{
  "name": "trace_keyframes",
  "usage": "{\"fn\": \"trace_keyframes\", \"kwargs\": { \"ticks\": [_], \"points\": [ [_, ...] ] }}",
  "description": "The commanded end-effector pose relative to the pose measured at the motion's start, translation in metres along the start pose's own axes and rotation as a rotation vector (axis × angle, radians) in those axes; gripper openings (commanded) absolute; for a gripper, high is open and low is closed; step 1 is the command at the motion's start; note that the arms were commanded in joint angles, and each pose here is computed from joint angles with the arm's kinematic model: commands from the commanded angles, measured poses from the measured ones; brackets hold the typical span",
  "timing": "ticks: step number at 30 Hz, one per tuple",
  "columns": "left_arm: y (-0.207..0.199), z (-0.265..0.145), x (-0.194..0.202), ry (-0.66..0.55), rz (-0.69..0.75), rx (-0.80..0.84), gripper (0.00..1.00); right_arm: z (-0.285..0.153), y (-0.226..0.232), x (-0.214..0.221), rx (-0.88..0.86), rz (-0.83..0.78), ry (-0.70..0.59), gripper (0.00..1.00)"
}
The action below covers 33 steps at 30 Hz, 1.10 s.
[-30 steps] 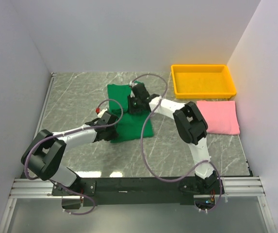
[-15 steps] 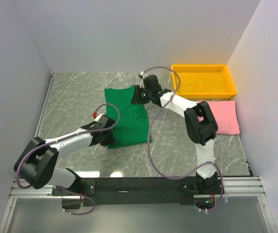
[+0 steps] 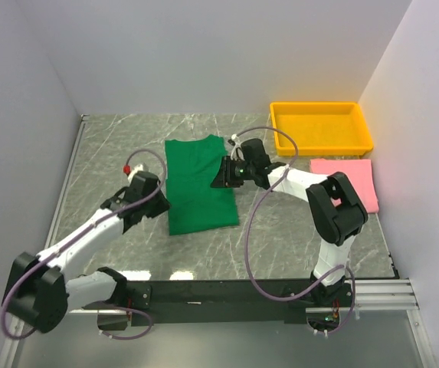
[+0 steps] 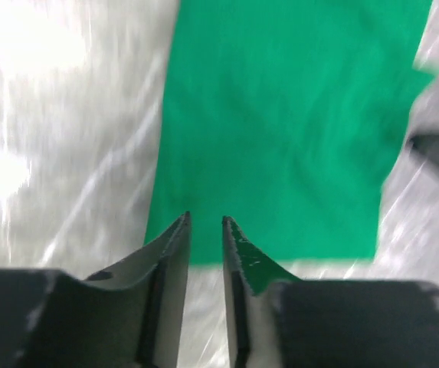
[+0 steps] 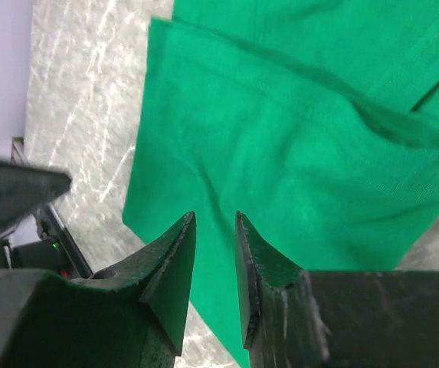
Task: Fold and stack the t-shirts
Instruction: Fold the tshirt
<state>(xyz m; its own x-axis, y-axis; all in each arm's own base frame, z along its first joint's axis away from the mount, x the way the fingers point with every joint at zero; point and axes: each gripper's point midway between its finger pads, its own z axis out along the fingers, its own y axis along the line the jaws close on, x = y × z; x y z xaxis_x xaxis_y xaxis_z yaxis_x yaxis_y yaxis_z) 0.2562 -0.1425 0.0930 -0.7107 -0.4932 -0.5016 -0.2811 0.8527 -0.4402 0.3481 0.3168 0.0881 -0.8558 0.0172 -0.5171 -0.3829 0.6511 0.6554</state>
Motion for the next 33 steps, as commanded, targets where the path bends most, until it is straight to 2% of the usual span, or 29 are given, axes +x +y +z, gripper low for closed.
{"fn": "trace_keyframes", "kwargs": {
  "ticks": [1,6,9,13,17,21,23,26,28,29,33],
  "points": [
    [-0.045,0.017,-0.054,-0.102,-0.01,0.13,0.27,0.002,0.01,-0.031,-0.077,-0.022,-0.062,0.34],
    [-0.055,0.066,-0.07,-0.084,-0.061,0.102,0.14,0.026,-0.026,-0.033,-0.059,0.044,-0.021,0.34],
    [-0.035,0.107,-0.059,-0.022,-0.085,0.018,0.12,0.036,-0.049,-0.038,-0.065,0.097,-0.007,0.34],
    [-0.008,0.132,-0.052,0.028,-0.139,-0.039,0.04,0.041,-0.076,-0.048,-0.046,0.149,-0.025,0.34],
    [0.01,0.134,-0.048,0.022,-0.145,-0.089,0.04,0.038,-0.091,-0.054,-0.048,0.199,-0.043,0.34],
    [0.008,0.119,-0.056,-0.004,-0.137,-0.092,0.08,0.018,-0.08,-0.063,-0.079,0.2,-0.073,0.34],
    [0.007,0.108,-0.058,-0.009,-0.128,-0.091,0.15,0.002,-0.055,-0.072,-0.125,0.167,-0.104,0.34],
    [-0.006,0.083,-0.063,-0.025,-0.116,-0.049,0.28,-0.02,-0.02,-0.063,-0.202,0.148,-0.115,0.35],
    [-0.019,0.064,-0.065,-0.037,-0.106,0.003,0.34,-0.027,-0.005,-0.043,-0.238,0.155,-0.083,0.36],
    [-0.026,0.057,-0.058,-0.032,-0.087,0.029,0.35,-0.031,0.015,-0.036,-0.267,0.127,-0.074,0.36],
    [-0.038,0.034,-0.026,0.013,-0.06,0.123,0.37,-0.034,0.044,0.014,-0.336,0.129,0.025,0.37]
  ]
}}
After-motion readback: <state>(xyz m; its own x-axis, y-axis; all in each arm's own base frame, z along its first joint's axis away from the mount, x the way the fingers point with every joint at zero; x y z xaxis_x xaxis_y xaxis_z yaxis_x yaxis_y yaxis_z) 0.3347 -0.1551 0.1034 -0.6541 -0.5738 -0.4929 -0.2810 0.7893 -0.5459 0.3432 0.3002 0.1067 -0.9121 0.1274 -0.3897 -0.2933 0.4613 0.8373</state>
